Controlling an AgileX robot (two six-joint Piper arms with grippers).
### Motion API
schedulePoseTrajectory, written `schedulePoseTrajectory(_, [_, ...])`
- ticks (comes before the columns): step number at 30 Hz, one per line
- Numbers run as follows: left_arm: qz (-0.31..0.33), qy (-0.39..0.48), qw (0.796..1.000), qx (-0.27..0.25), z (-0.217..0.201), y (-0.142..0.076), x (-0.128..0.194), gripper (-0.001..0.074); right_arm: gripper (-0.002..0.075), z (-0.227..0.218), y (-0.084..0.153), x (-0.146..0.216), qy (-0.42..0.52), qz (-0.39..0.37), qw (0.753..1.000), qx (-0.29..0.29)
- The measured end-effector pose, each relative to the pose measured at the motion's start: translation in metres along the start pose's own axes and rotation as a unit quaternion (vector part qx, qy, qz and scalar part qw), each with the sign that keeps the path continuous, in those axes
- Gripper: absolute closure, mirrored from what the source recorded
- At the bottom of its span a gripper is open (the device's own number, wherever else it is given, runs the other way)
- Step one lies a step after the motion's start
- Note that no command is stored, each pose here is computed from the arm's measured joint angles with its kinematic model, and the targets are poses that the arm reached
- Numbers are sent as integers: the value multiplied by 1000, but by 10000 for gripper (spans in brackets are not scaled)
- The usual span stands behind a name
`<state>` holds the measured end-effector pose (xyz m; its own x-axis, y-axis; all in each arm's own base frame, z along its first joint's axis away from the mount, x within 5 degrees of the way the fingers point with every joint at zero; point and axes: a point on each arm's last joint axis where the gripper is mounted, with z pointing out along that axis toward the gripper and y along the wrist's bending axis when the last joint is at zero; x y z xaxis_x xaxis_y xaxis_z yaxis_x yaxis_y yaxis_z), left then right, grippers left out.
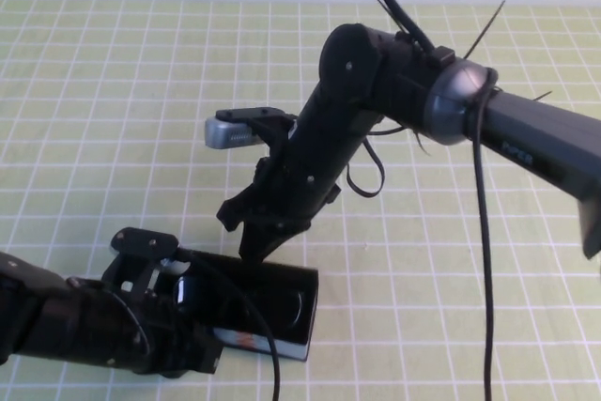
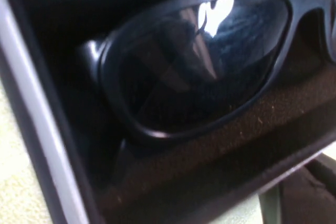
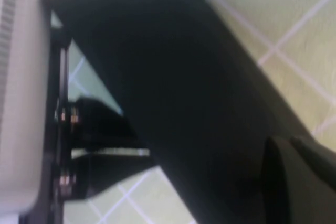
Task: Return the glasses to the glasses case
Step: Close the glasses case
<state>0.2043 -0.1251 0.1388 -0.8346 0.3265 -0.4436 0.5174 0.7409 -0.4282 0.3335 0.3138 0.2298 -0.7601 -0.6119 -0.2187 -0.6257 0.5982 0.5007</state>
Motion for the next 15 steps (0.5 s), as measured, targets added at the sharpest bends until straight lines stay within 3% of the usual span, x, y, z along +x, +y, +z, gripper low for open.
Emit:
schedulePoseTrajectory(9, [-2,3,1000,3,-19,-11,1,738,737,-4,5,28,28,6,1000,-1])
schedulePoseTrajectory(15, [11,1,1000,-11,-53,-27,6,738,737,6,16,35,47,-5,999,-5])
